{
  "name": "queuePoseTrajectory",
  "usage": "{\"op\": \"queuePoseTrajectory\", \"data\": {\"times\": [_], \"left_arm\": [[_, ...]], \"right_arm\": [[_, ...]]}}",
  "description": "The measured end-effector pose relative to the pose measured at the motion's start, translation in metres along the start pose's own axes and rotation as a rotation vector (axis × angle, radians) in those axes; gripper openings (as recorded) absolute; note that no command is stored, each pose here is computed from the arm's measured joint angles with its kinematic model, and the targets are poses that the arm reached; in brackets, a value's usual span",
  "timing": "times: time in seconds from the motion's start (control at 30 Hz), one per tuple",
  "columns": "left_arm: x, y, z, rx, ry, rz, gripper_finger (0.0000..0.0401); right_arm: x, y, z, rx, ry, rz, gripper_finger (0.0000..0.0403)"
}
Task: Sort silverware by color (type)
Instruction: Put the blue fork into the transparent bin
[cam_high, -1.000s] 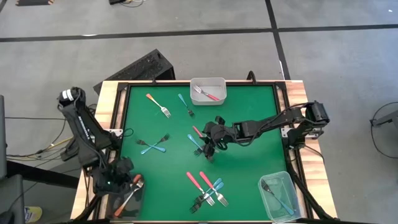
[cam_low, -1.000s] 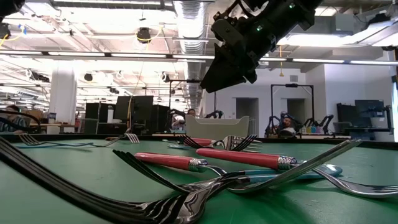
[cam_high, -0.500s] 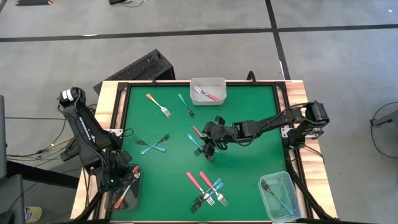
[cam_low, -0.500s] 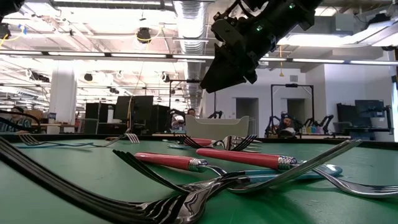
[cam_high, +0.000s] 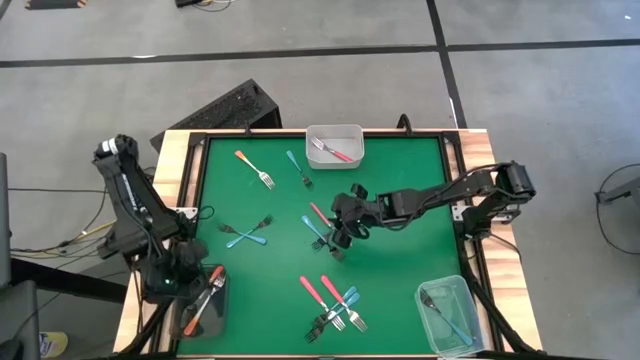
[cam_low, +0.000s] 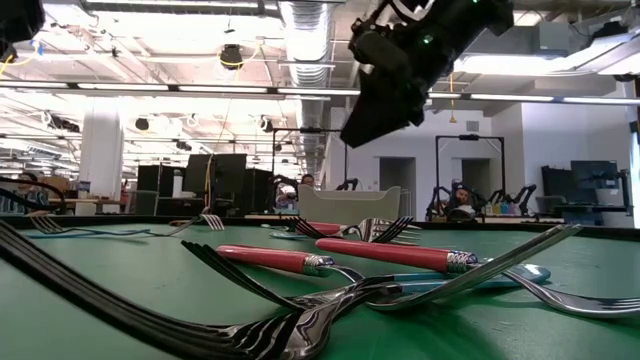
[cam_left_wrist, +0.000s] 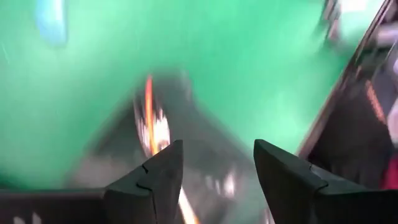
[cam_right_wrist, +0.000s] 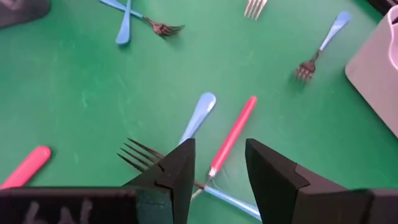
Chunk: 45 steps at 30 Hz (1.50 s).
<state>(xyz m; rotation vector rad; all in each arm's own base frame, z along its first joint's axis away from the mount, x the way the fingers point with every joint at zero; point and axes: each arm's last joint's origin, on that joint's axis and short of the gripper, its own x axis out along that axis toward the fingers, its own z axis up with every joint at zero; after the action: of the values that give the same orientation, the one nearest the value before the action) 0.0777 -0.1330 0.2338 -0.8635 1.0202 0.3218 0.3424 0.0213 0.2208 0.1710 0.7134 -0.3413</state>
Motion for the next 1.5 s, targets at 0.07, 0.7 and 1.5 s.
{"op": "queuePoseTrajectory", "data": {"times": [0.07,0.7,1.5], "left_arm": [[-0.001,0.001,0.008,0.053,-0.138,-0.013,0.0182],[0.045,0.014,0.125,0.444,-0.334,0.064,0.0143],[0.106,0.029,0.209,0.886,-0.383,0.091,0.0142]], "right_arm": [[0.0,0.0,-0.001,0.011,0.008,-0.003,0.0166],[0.01,0.011,-0.002,0.001,-0.029,0.096,0.0166],[0.017,-0.029,-0.02,-0.429,0.354,0.111,0.0143]]}}
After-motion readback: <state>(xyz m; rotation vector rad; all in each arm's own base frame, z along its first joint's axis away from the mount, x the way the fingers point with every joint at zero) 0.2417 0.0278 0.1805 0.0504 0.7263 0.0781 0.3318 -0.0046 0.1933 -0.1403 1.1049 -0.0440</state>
